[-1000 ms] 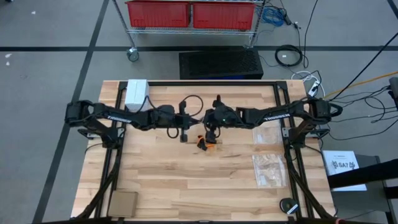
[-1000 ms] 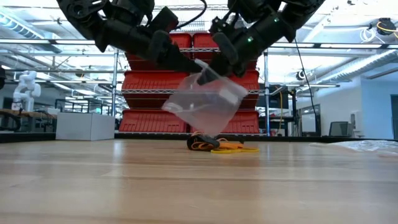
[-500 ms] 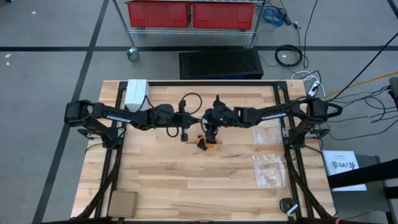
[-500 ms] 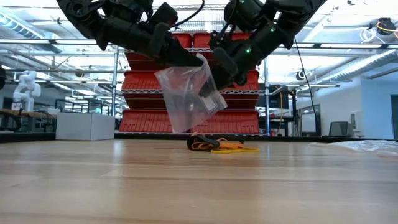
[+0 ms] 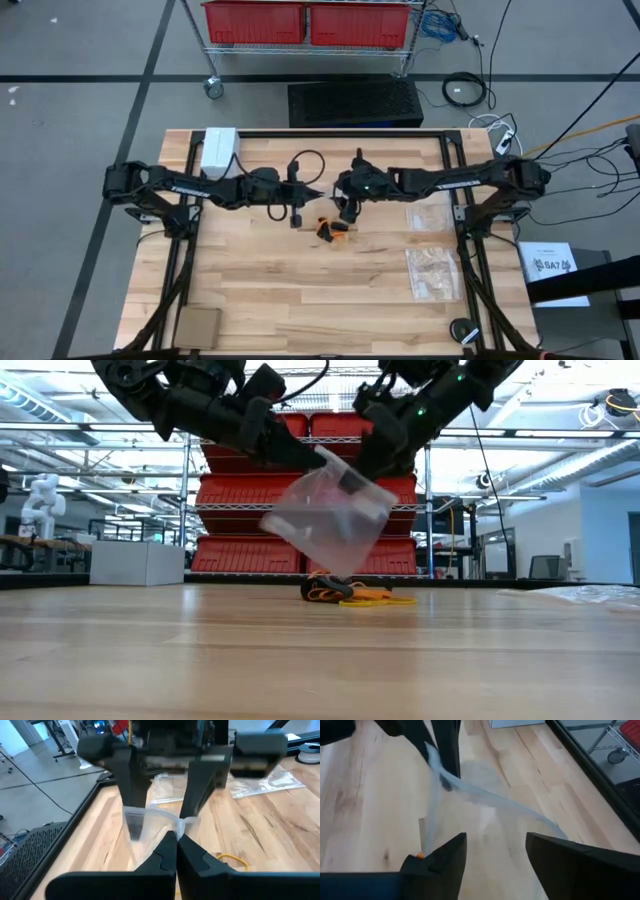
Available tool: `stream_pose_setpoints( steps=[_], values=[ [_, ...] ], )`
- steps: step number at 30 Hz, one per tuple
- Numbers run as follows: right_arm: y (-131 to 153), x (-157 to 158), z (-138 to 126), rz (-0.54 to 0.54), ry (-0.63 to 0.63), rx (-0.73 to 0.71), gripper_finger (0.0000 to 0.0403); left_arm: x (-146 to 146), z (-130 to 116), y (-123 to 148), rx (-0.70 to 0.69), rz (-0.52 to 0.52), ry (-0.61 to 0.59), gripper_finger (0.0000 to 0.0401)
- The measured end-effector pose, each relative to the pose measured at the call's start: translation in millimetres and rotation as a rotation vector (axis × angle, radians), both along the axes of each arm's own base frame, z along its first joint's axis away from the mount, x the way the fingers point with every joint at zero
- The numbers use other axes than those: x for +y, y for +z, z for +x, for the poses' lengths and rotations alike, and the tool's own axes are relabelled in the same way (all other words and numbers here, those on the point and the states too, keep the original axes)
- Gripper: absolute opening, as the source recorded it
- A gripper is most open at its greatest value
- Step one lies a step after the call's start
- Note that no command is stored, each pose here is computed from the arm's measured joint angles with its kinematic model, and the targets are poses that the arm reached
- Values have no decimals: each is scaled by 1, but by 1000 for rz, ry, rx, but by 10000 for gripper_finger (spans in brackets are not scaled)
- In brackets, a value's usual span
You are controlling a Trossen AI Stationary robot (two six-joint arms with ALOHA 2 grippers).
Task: Sort rubber bands
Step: Open the top left transparent zip bag, then put the black rubber band into the top left transparent zip bag
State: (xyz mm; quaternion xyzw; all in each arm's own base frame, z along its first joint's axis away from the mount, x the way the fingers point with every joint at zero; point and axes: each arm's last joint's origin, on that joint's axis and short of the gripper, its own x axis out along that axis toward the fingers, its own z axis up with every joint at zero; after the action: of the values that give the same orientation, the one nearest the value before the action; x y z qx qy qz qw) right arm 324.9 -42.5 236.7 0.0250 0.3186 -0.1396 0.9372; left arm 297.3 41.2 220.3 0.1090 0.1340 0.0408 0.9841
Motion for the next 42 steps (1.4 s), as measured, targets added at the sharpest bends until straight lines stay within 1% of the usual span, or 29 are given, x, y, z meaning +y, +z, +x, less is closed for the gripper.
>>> stream_pose_setpoints(
  steps=[5, 9, 12, 14, 17, 19, 21, 25, 28, 31, 34, 37, 42],
  values=[
    [19, 2, -12, -7, 3, -33, 210, 5, -1, -2, 17, -2, 16, 0],
    [34, 9, -22, -47, 48, -53, 210, 9, -2, -2, 29, -4, 31, 0],
    [38, 21, -30, -71, 110, -20, 210, 12, -3, -4, 41, -5, 41, 0],
    [35, 33, -34, -82, 164, 36, 210, 14, -4, -5, 56, -7, 50, 0],
    [22, 53, -34, -83, 244, 127, 210, 16, -5, -6, 69, -9, 60, 0],
    [6, 64, -32, -59, 262, 169, 210, 18, -5, -6, 70, -9, 65, 0],
    [-11, 70, -30, -41, 254, 204, 210, 18, -5, -6, 70, -8, 69, 0],
    [-43, 72, -25, -96, 202, 279, 210, 18, -5, -6, 71, -8, 70, 0],
    [-60, 71, -19, -124, 205, 302, 207, 18, -5, -6, 70, -8, 69, 0],
    [-75, 69, -16, -167, 218, 365, 194, 18, -5, -6, 72, -2, 68, 0],
    [-86, 69, -13, -204, 261, 407, 179, 18, -5, -6, 73, -2, 67, 0],
    [-95, 69, -11, -217, 280, 438, 164, 18, -5, -6, 74, -1, 67, 0],
    [-105, 70, -6, -241, 306, 434, 150, 18, -5, -7, 78, -2, 68, 0]
  ],
)
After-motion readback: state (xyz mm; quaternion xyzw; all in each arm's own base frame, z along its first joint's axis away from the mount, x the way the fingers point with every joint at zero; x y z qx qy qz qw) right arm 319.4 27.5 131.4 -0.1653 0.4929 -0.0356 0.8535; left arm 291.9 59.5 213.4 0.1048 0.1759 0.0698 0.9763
